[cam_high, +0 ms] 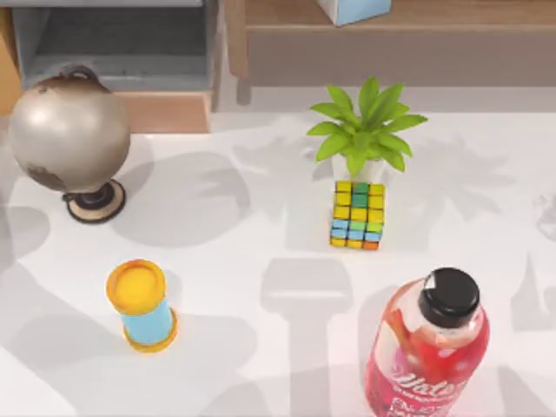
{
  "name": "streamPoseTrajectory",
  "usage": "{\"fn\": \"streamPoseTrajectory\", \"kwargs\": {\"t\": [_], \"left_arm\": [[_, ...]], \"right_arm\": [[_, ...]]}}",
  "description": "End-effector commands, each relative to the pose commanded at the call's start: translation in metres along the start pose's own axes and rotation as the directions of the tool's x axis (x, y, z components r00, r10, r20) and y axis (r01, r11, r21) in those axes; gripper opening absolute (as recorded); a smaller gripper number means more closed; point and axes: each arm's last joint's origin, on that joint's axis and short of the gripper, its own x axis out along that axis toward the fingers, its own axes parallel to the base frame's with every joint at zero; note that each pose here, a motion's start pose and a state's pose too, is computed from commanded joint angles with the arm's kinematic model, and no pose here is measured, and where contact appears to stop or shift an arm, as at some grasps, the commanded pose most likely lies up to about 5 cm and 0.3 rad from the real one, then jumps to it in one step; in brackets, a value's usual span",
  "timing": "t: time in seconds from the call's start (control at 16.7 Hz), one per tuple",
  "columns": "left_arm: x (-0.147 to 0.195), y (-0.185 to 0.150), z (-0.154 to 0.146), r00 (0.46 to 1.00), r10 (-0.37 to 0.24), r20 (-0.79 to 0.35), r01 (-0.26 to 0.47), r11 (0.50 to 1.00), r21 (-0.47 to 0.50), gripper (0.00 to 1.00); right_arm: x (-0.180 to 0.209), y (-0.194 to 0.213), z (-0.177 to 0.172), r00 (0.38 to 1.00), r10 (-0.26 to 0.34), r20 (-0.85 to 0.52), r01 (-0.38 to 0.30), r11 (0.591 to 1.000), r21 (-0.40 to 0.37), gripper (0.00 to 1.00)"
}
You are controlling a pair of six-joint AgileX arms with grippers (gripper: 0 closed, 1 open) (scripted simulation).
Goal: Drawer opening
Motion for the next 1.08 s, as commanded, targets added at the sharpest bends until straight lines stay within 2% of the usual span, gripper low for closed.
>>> {"fn": "streamPoseTrajectory", "kwargs": {"t": [0.54, 1.08], "left_arm": [[-0.005, -0.004, -0.002, 1.0, -0.013, -0.003, 0.013, 1.0, -0.011, 0.0], [-0.064, -0.005, -0.001, 1.0, -0.017, -0.003, 0.017, 1.0, -0.013, 0.0]], "right_arm": [[0.0, 0.0, 0.0, 1.0, 0.0, 0.0, 0.0, 1.0, 0.0, 1.0], [0.0, 0.0, 0.0, 1.0, 0.0, 0.0, 0.0, 1.0, 0.0, 1.0]]}}
